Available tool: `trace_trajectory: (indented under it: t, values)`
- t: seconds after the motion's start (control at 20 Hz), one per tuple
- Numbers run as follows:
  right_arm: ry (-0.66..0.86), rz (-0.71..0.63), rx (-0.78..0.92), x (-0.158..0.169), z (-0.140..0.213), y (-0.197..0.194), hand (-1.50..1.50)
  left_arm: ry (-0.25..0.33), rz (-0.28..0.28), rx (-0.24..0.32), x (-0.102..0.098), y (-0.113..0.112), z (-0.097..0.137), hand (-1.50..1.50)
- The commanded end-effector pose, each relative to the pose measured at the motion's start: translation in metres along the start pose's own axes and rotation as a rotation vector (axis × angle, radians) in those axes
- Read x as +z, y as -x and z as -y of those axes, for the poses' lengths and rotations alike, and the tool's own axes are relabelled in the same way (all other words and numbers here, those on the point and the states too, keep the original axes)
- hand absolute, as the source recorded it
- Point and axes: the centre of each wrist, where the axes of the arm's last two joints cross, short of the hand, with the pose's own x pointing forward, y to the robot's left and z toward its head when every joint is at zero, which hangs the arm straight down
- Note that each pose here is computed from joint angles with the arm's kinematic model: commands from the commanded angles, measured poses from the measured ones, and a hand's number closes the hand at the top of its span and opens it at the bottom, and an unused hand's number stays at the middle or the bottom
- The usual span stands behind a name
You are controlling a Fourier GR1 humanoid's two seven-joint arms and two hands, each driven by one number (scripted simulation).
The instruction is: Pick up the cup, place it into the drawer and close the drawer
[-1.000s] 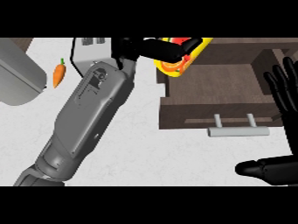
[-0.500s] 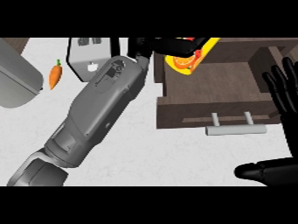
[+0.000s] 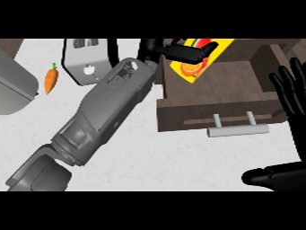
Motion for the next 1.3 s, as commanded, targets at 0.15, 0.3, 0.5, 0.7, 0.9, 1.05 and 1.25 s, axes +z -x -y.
trace_trajectory:
  t: [0.15,0.3,0.5,0.7,0.9,1.05,1.25]
  values:
    - [-0.022,0.013,-0.016,-0.010,-0.011,-0.003,-1.50,0.012,-0.037,-0.074,-0.006,-0.010,0.013,1.50]
    - [-0.049,0.006,-0.029,-0.006,0.002,0.002,-1.50,0.019,-0.055,-0.159,-0.003,0.001,0.008,1.50]
    - [-0.020,0.029,-0.027,-0.018,-0.013,0.009,-1.50,0.031,-0.057,-0.229,0.000,0.005,0.012,-1.50]
    - [-0.041,0.022,-0.053,-0.015,-0.005,0.002,-1.50,0.017,-0.038,-0.146,0.008,0.007,0.018,-1.50]
    - [-0.053,0.024,-0.087,-0.013,-0.011,-0.003,-1.50,0.024,0.005,-0.040,0.006,0.002,0.019,-1.50]
    - [-0.070,0.019,-0.112,-0.015,-0.010,0.006,-1.50,0.025,0.068,0.042,0.003,-0.011,0.024,-1.50]
    - [-0.084,0.018,-0.115,-0.012,0.007,-0.002,-1.50,0.020,0.104,0.144,0.005,-0.017,0.028,-1.50]
